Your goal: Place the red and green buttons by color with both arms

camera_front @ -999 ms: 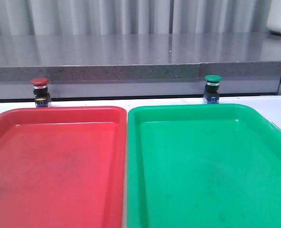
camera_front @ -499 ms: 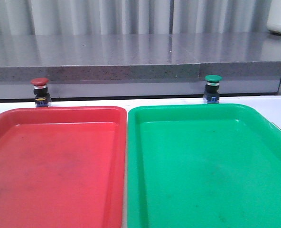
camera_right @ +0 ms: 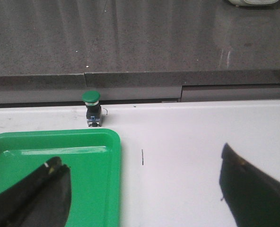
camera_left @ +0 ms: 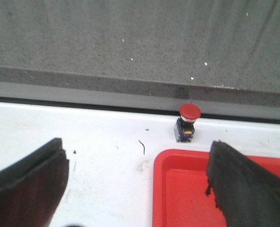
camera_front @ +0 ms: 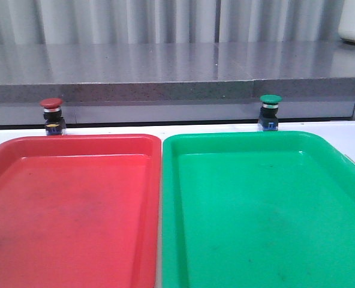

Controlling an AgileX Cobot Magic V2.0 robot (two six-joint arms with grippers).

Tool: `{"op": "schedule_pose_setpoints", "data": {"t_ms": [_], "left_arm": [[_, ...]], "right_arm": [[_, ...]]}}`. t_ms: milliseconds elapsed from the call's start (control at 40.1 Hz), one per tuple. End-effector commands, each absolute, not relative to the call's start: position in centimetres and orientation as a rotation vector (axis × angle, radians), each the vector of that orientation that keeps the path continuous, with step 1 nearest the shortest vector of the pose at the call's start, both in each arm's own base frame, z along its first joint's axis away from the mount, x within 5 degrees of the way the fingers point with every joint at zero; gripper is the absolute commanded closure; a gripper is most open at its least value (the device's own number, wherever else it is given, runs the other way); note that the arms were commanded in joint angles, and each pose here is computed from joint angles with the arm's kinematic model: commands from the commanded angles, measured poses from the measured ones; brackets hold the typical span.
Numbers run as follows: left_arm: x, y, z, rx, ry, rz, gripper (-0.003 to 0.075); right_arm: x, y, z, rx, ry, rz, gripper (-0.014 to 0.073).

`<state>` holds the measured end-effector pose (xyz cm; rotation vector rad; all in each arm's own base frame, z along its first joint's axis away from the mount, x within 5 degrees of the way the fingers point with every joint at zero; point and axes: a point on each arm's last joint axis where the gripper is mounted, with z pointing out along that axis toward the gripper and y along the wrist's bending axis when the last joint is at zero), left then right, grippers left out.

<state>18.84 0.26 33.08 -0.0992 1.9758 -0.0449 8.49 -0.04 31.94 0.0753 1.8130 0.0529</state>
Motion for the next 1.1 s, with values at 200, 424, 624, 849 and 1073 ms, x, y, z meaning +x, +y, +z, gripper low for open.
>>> {"op": "schedule_pose_setpoints", "data": {"t_ms": [200, 424, 624, 849, 1073], "left_arm": [[29.8, -3.8, 34.4, 0.094, 2.173, -0.095, 0.0155], [36.6, -5.4, 32.9, 0.133, 2.317, -0.081, 0.0155], [41.7, -6.0, 30.3, 0.151, 2.429, -0.053, 0.0155], [45.6, -6.6, 27.9, 0.152, 2.447, -0.051, 0.0155], [47.4, -6.9, 25.7, 0.154, 2.466, -0.049, 0.0155]], "right_arm": [[8.7, -0.1, 33.6, 0.064, 1.717, 0.045, -0.0056], [8.7, -0.1, 33.6, 0.064, 1.717, 0.045, -0.0056], [8.7, -0.1, 33.6, 0.064, 1.717, 0.045, -0.0056], [8.7, -0.1, 33.6, 0.064, 1.717, 0.045, -0.0056], [8.7, -0.1, 33.6, 0.064, 1.717, 0.045, -0.0056]]}}
